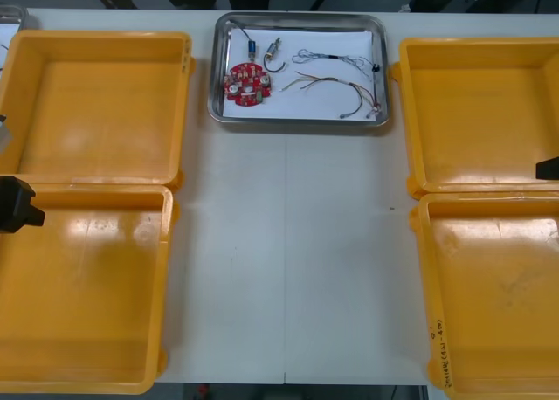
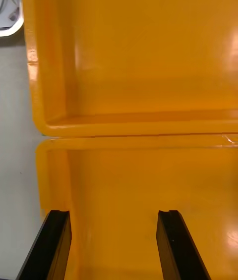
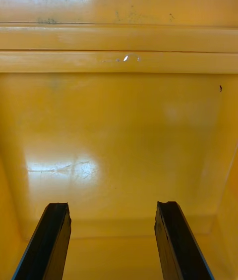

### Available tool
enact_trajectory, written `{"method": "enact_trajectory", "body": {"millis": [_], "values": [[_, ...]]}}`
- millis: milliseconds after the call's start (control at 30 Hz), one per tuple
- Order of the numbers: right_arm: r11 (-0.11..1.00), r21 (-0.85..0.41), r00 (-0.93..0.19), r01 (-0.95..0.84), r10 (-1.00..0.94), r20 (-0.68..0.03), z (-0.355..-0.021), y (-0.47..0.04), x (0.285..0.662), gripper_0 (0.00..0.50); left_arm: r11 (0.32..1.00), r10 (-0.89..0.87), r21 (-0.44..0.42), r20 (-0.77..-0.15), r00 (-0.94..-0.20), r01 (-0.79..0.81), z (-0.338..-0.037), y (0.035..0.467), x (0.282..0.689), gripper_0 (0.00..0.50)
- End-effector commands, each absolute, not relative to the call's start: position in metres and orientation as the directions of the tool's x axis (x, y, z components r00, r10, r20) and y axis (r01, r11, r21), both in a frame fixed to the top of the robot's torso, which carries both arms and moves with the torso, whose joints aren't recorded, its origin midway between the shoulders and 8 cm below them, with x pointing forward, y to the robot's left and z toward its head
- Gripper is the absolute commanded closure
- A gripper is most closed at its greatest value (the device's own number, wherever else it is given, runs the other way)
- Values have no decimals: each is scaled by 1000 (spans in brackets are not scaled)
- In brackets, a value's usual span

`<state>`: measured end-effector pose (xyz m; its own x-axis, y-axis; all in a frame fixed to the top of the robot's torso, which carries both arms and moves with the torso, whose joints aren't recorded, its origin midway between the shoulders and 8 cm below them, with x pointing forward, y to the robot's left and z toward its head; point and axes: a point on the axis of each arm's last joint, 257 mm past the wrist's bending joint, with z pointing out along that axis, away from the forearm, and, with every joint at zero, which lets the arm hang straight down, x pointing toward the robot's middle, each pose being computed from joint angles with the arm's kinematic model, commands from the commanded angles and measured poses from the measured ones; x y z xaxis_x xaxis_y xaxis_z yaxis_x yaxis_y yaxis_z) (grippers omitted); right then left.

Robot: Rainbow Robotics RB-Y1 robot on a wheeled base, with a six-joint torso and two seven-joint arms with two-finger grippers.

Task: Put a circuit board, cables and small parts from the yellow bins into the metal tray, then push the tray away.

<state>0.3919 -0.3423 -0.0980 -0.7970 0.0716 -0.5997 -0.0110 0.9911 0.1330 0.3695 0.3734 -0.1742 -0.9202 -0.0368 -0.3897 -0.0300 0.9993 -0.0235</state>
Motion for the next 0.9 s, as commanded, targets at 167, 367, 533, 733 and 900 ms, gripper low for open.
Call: {"method": "enact_trajectory", "body": {"millis": [167,367,533,733,900], "values": [[996,30,-826,83,86,-557,-119,-393,362,0,999,-13,22,-407,-914,-23,-162,388,366,0],[994,11,-867,105,97,-489,-144,-408,345,0,999,-13,22,-407,-914,-23,-162,388,366,0],[996,6,-867,94,85,-491,-141,-409,347,0,999,-13,22,-407,-914,-23,-162,388,366,0],[996,-16,-862,83,64,-502,-135,-409,353,0,999,-13,22,-407,-914,-23,-162,388,366,0],[997,-14,-864,74,57,-500,-136,-406,353,0,999,-13,22,-407,-914,-23,-162,388,366,0]]}}
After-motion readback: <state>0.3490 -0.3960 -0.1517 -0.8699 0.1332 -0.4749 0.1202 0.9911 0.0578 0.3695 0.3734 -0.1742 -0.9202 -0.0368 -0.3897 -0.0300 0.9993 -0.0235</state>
